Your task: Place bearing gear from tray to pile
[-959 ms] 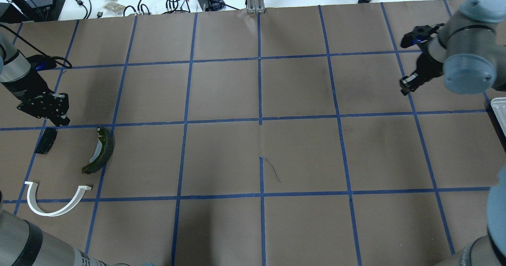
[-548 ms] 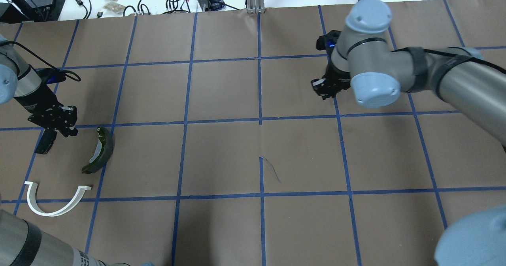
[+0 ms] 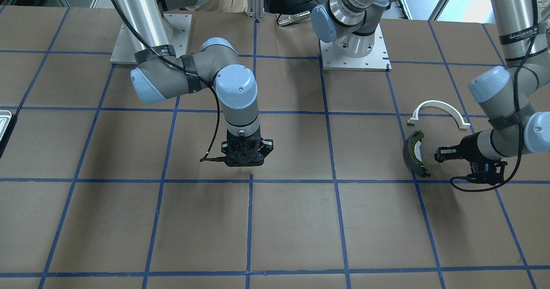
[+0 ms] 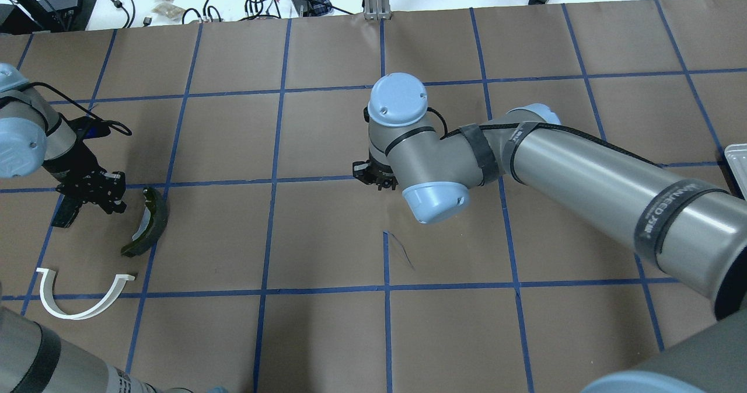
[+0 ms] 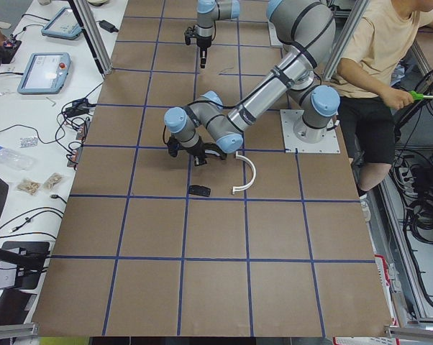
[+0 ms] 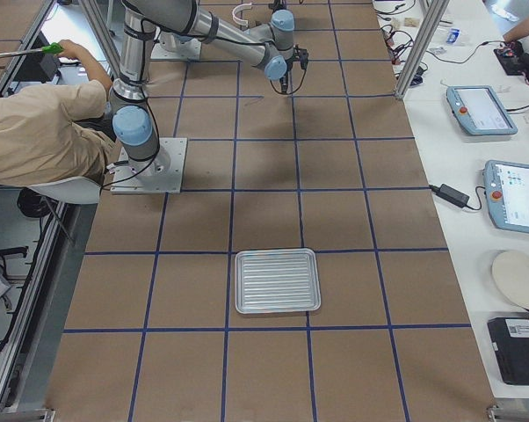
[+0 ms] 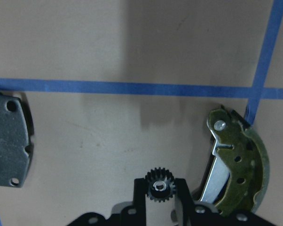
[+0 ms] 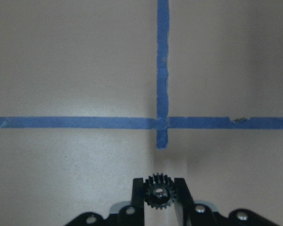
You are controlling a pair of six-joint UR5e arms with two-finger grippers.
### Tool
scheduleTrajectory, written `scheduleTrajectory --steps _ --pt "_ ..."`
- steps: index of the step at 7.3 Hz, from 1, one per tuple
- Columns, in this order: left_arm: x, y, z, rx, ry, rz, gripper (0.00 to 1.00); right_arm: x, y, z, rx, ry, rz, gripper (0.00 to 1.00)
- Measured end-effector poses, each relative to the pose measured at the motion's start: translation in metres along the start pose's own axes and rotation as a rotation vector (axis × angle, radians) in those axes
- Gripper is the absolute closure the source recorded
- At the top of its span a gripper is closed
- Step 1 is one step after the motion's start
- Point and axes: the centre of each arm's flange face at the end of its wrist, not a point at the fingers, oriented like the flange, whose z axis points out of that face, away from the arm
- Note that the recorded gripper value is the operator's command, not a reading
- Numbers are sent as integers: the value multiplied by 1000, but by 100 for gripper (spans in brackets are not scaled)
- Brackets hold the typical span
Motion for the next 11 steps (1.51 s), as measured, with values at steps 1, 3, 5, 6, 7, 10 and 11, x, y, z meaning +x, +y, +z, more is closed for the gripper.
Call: scheduleTrajectory --steps 1,3,5,6,7,10,11 --pt "2 3 5 -3 1 1 100 -8 5 7 -6 -1 24 31" --pt "4 7 8 -8 1 2 37 -12 7 7 -7 -4 34 0" --pt "5 9 7 -12 1 2 0 -9 -12 -14 31 -12 16 0" --pt "4 9 3 -8 -5 1 0 6 -37 -40 53 -10 -8 0" --pt "5 8 -9 4 -32 3 0 39 -68 -78 55 -1 -3 0" --pt "56 -11 -89 84 -125 63 0 179 -119 -233 18 35 60 0" --pt "109 -20 -121 108 -130 79 0 204 -108 -274 14 48 83 0"
